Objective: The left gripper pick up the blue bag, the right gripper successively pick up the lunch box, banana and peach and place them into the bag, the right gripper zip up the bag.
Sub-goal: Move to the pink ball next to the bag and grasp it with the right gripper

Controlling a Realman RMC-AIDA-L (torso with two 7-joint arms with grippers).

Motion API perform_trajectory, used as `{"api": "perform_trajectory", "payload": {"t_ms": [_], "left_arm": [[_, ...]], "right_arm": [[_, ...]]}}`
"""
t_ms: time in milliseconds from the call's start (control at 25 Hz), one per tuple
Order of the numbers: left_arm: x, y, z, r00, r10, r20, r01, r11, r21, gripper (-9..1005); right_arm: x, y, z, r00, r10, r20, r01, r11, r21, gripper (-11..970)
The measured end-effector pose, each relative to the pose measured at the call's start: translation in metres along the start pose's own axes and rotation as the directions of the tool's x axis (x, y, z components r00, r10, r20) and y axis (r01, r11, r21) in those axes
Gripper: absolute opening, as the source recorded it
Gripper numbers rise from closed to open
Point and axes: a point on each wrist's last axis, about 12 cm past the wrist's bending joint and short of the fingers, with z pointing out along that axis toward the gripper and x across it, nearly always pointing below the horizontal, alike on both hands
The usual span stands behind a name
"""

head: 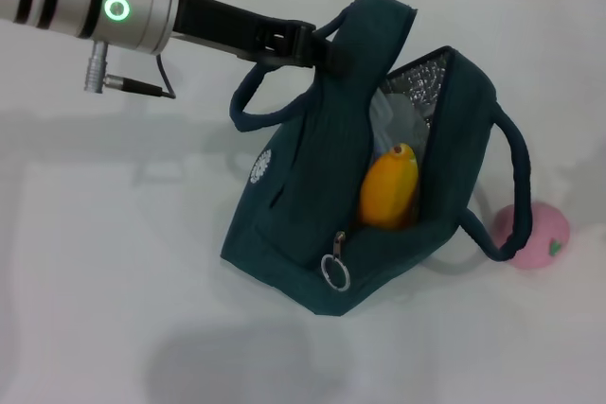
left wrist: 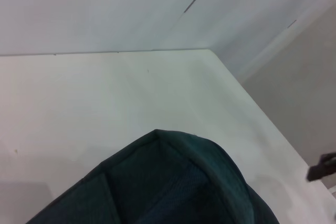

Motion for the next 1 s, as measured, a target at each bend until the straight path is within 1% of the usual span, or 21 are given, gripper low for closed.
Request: {"api": "perform_trajectory", "payload": {"t_ms": [120,200,400,600,760,1000], "left_arm": [[-0.001,0.000,0.000,1.000,0.001,0.003,-0.001,1.000,-0.001,55],[-0.003,-0.001,0.001,1.000,0.004,0.004,-0.004,1.000,-0.001,55],[-0.006,-0.003,0.001,1.000,0.013,0.006,-0.013,1.000,0.001,55],[-0.008,-0.004,0.002,1.000,0.016,0.005,-0.016,1.000,0.003,55],[-0.008,-0.004,0.002,1.000,0.016,0.006,-0.016,1.000,0.002,55],[-0.008,-0.003,0.000,1.000,0.018,0.009,-0.018,1.000,-0.001,56]], "right_arm": [[0.005,-0.006,0.013,0.993,0.049,-0.108,-0.044,0.998,0.048,667],[0.008,-0.009,0.022,0.986,0.062,-0.152,-0.053,0.997,0.062,666],[0.002,-0.012,0.047,0.980,0.066,-0.187,-0.063,0.998,0.020,662],[0.002,-0.018,0.071,0.971,0.093,-0.221,-0.098,0.995,-0.014,659],[0.002,-0.018,0.085,0.963,0.092,-0.253,-0.104,0.994,-0.036,656],[0.004,-0.015,0.101,0.947,0.082,-0.309,-0.108,0.992,-0.067,652]]}}
